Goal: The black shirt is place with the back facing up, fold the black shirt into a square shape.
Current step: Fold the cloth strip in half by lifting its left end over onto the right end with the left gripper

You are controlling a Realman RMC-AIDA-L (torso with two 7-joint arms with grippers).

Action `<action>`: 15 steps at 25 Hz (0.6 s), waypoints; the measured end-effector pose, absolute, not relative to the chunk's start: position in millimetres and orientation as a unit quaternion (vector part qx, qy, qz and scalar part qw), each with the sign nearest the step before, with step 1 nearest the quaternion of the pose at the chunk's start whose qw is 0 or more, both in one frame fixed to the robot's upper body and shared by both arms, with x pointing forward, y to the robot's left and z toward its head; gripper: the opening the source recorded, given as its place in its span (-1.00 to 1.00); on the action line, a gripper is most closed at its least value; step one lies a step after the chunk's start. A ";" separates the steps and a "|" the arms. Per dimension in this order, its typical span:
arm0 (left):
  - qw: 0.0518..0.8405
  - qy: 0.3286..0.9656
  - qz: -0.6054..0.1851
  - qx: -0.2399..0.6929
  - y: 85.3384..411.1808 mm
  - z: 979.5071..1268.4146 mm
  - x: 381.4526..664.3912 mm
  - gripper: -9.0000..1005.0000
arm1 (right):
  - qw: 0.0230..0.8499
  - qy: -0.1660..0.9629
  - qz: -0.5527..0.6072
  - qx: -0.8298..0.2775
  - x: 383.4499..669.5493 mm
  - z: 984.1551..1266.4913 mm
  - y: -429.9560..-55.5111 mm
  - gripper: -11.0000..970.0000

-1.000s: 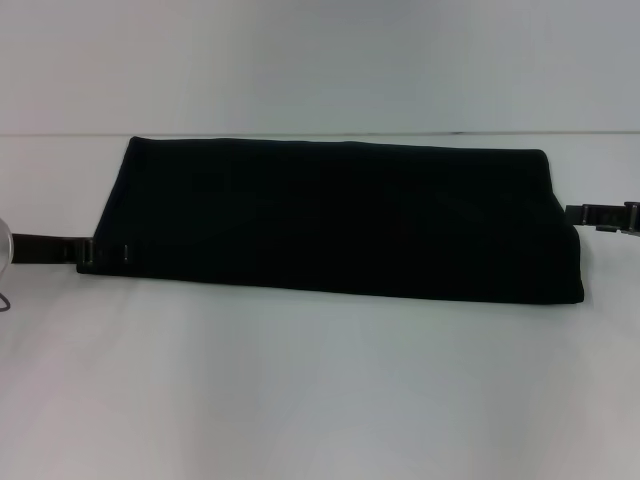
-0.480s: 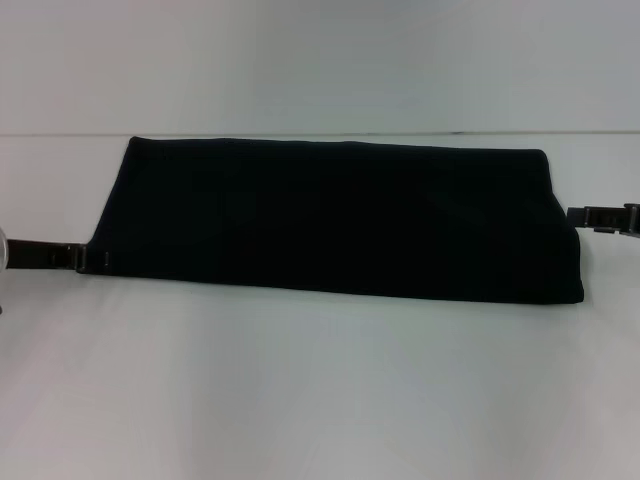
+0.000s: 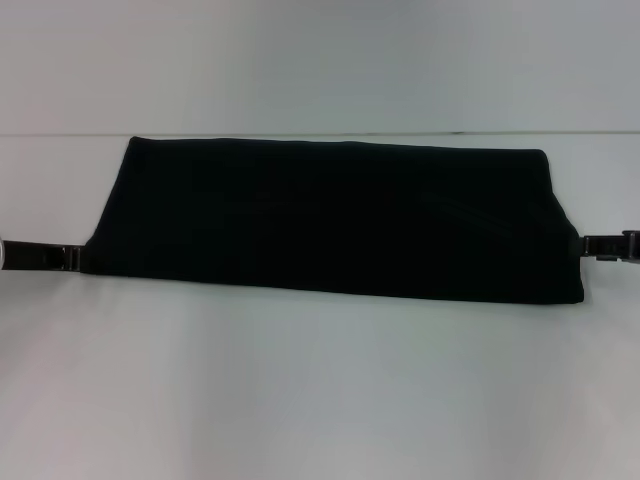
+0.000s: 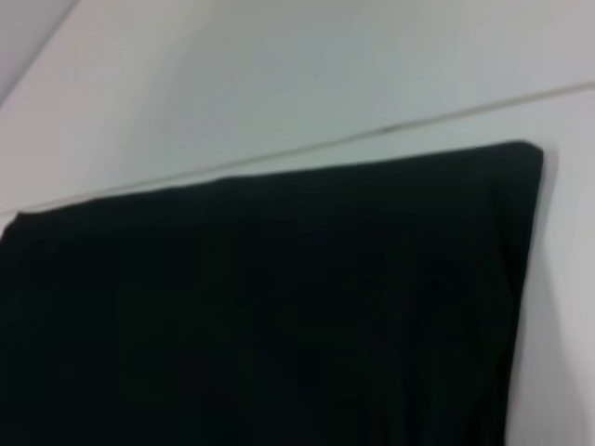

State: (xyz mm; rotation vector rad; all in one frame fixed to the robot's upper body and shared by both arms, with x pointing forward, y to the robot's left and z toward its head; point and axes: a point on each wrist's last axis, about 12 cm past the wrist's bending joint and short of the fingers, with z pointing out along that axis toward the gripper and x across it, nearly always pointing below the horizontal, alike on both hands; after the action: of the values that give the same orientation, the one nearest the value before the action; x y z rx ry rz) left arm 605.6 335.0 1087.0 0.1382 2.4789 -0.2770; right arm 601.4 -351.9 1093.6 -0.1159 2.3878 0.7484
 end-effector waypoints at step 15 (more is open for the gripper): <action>0.315 0.941 -0.108 0.058 332.7 1088.5 607.0 -0.98 | 0.277 0.918 0.274 -0.074 602.5 1074.5 -325.1 0.18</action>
State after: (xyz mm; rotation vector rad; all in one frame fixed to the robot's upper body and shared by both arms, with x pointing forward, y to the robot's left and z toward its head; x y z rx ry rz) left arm 607.0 332.7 1088.5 0.1540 2.4804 -0.2845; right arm 602.5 -325.1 1074.5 -0.1979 2.4642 0.7358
